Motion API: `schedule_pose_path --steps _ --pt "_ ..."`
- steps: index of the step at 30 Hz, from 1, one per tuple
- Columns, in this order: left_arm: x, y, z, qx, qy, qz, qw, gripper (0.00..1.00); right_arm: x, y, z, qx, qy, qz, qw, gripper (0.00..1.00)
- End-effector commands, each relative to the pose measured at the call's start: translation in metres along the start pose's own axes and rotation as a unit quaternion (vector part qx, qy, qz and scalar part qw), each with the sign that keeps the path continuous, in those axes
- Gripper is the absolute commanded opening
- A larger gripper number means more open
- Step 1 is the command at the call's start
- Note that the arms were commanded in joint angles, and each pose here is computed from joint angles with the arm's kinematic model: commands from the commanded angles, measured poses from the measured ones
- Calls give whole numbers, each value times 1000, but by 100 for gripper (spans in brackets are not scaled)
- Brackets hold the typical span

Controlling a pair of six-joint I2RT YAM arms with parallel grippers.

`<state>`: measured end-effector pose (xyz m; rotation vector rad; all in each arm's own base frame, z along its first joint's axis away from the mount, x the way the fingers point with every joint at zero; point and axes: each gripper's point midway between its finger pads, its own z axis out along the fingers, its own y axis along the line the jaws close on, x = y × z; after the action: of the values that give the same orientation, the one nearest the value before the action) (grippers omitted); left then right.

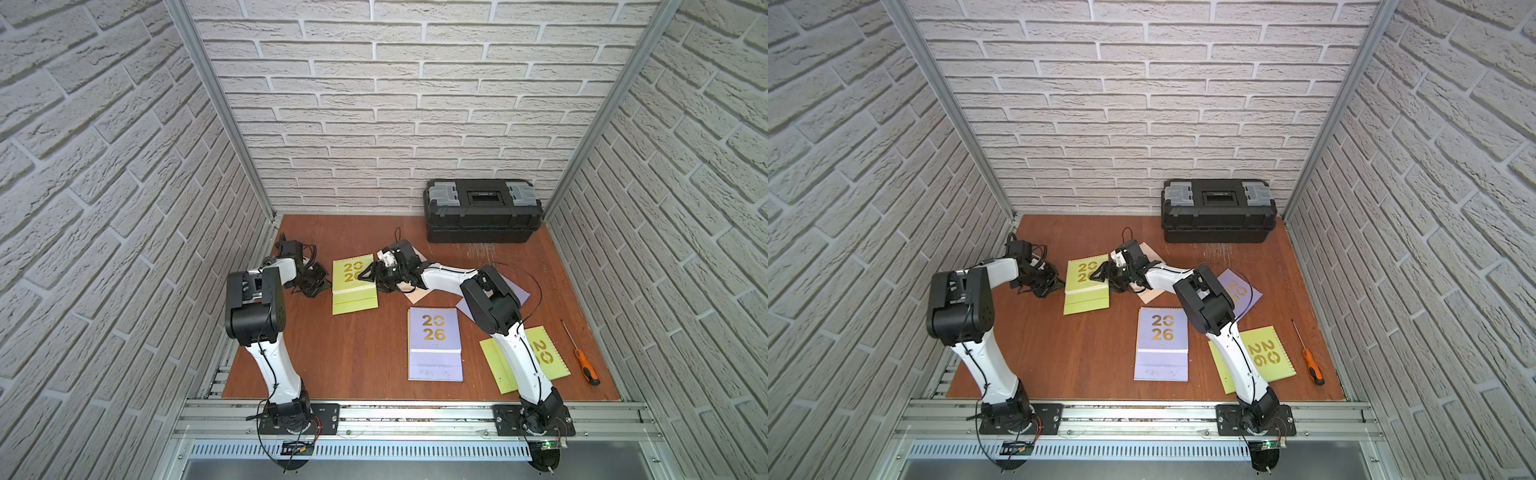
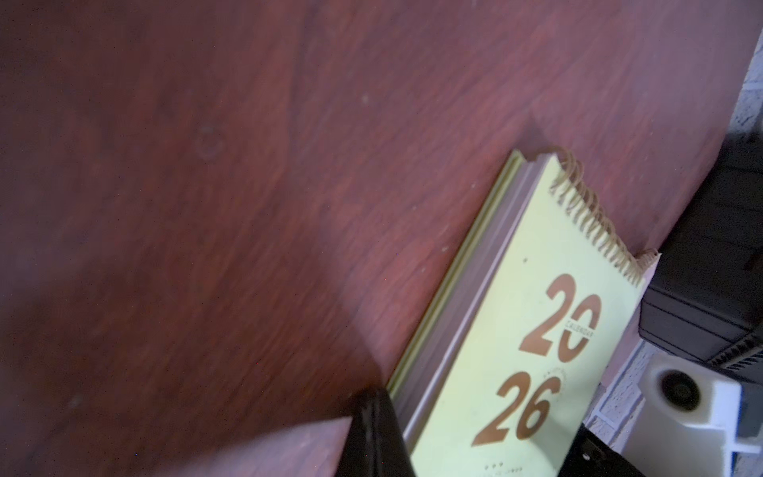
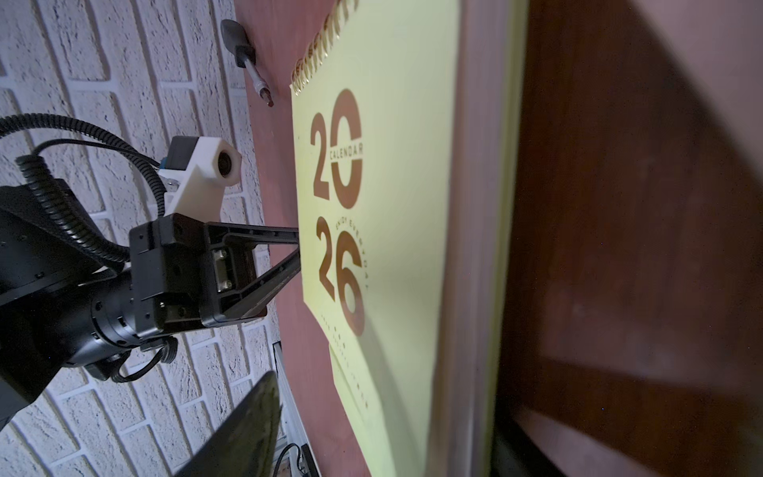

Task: Stack the calendars
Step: Pick up the calendar at the center of the board.

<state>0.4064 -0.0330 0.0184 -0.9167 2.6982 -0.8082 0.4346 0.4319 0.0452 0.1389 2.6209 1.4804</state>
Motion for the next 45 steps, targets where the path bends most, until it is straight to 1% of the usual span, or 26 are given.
schedule_pose_path --steps 1,11,15,18,23,29,33,39,42,43,45 --pt "25 43 10 -69 37 -31 996 0 -9 40 -17 -29 -29 -36 999 61" --pt "27 44 8 -68 37 -30 997 0 -11 42 -23 -25 -44 -45 998 38" --pt "28 44 7 -67 36 -30 997 0 -11 44 -22 -30 -42 -46 998 22" --pt "28 43 6 -65 34 -29 997 0 -10 47 -23 -35 -38 -48 998 13" --pt "28 36 -2 -57 27 -27 998 0 -7 53 -28 -45 -39 -52 997 3" --pt "28 23 -23 -46 6 -17 999 0 -3 66 -42 -58 -46 -62 995 3" --pt "32 14 -41 -37 -12 -11 999 0 2 79 -58 -69 -53 -71 994 3" --pt "48 -5 -63 -26 -34 11 999 0 13 95 -86 -76 -58 -87 992 3" --pt "59 -16 -70 -19 -43 22 999 0 21 95 -101 -70 -61 -92 991 3" --pt "63 -21 -72 -17 -46 28 998 0 26 104 -114 -75 -65 -102 990 3" --pt "71 -30 -77 -12 -51 38 998 0 33 103 -127 -69 -65 -106 990 3"
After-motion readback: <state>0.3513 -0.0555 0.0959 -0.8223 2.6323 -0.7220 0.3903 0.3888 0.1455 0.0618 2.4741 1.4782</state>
